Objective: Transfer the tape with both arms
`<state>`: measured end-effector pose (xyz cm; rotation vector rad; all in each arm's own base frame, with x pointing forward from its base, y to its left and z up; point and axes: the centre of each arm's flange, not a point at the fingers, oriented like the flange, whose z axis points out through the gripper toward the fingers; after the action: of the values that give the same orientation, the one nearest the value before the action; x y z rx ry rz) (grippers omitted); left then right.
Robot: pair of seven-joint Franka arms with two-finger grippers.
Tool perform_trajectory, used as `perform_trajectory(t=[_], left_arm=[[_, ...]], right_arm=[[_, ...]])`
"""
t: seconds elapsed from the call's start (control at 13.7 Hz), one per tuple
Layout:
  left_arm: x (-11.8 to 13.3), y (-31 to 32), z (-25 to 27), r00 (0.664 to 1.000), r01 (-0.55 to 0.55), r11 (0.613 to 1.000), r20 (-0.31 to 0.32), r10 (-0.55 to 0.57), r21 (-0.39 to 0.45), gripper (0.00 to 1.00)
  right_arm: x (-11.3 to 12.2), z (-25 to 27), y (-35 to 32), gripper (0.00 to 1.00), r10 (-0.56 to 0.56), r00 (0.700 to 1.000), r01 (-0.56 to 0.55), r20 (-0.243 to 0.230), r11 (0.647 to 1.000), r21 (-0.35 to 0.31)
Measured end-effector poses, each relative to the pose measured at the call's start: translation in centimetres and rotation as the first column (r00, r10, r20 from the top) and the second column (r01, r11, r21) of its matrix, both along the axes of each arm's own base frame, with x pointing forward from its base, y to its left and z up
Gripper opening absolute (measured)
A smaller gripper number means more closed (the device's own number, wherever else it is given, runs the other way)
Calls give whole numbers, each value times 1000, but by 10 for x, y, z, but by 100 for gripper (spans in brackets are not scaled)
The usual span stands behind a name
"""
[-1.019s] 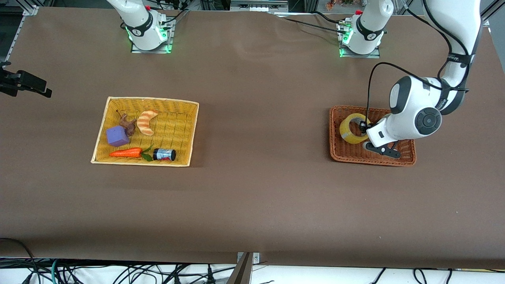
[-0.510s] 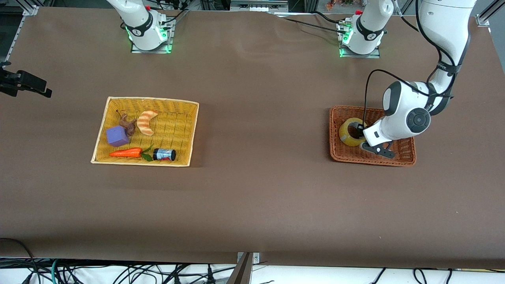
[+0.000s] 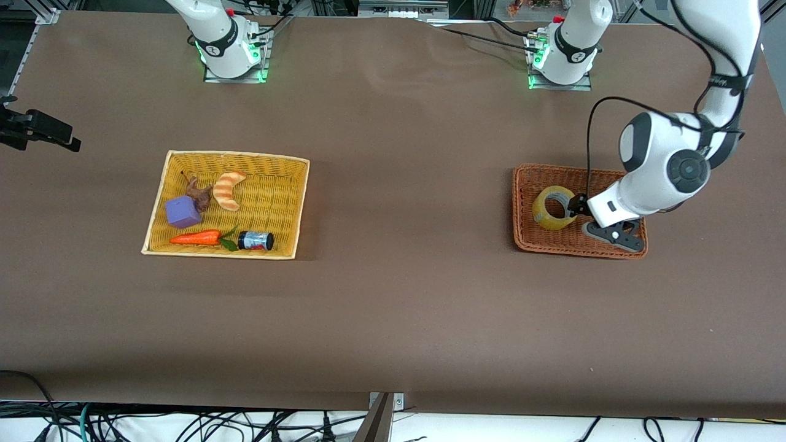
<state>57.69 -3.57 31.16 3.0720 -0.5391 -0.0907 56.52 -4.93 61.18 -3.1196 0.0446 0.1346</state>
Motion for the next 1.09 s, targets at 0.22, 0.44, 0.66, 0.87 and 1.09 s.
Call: perform_trajectory(t=[0.22, 0.44, 0.66, 0.87, 1.09], left_arm=[[14, -4, 97, 1000, 8, 1000, 20, -8, -1, 100], [17, -4, 189, 1000, -3, 1000, -16, 3, 3, 100], [13, 1, 249, 999, -30, 1000, -34, 31, 8, 100], [9, 11, 275, 995, -88, 996, -37, 88, 14, 100], [10, 11, 275, 993, -113, 993, -42, 114, 17, 100]], right_arm=[[0, 0, 0, 100, 0, 1000, 0, 0, 1000, 0], [0, 0, 0, 100, 0, 1000, 0, 0, 1000, 0], [0, 0, 0, 100, 0, 1000, 0, 0, 1000, 0], [0, 0, 0, 100, 0, 1000, 0, 0, 1000, 0], [0, 0, 0, 100, 0, 1000, 0, 0, 1000, 0]])
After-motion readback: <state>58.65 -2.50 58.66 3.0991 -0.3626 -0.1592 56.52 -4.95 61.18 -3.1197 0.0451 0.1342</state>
